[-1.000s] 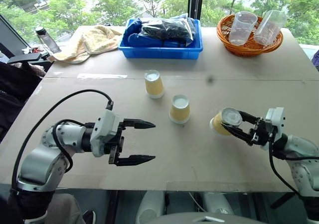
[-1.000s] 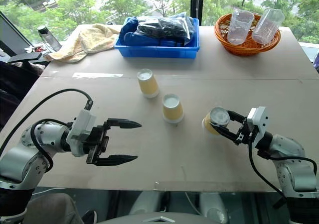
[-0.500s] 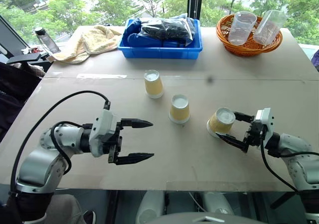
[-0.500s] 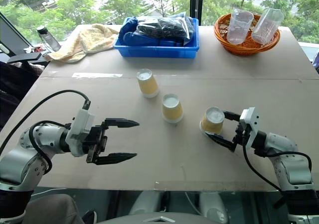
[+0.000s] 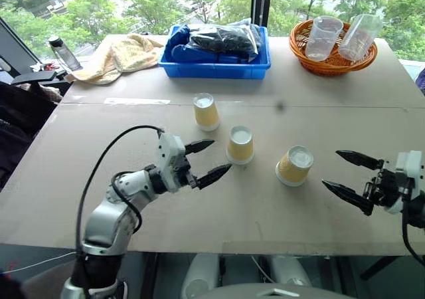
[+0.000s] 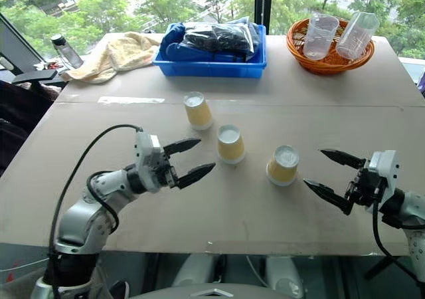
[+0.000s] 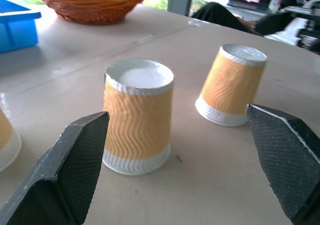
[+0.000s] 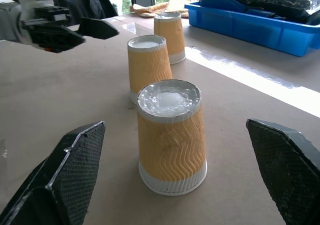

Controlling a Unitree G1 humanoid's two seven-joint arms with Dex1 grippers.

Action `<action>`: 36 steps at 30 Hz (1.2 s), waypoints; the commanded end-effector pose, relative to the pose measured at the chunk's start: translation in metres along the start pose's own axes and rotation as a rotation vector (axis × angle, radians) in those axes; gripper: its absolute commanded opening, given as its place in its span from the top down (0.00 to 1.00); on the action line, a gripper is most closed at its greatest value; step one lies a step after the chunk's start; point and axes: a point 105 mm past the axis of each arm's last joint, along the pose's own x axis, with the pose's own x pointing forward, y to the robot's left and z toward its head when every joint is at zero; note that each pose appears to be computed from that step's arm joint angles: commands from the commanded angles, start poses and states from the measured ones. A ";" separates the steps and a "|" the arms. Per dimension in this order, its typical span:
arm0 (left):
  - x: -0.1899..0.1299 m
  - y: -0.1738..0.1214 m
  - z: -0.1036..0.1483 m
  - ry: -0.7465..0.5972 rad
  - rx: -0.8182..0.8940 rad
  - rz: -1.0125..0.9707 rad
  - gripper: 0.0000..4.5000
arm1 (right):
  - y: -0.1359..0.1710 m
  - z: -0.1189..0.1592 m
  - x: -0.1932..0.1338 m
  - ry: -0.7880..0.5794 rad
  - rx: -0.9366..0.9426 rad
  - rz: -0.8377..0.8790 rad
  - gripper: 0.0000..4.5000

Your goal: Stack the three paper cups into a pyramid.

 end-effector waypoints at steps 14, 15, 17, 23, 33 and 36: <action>0.053 0.018 -0.014 -0.058 0.171 -0.017 0.00 | 0.015 0.032 0.000 -0.067 -0.048 0.021 0.01; 0.054 0.018 -0.014 -0.062 0.173 -0.024 0.12 | 0.015 0.033 0.000 -0.069 -0.046 0.021 0.00; 0.055 0.017 -0.013 -0.067 0.168 -0.035 0.26 | 0.016 0.034 0.000 -0.070 -0.044 0.023 0.00; 0.060 0.008 -0.018 -0.052 0.160 -0.081 0.46 | 0.015 0.038 0.001 -0.092 -0.035 0.023 0.00; 0.081 -0.034 -0.031 -0.017 0.151 -0.304 0.46 | 0.016 0.041 -0.003 -0.092 -0.033 0.033 0.00; 0.085 -0.041 -0.034 -0.006 0.140 -0.342 0.46 | 0.015 0.040 -0.005 -0.088 -0.032 0.029 0.00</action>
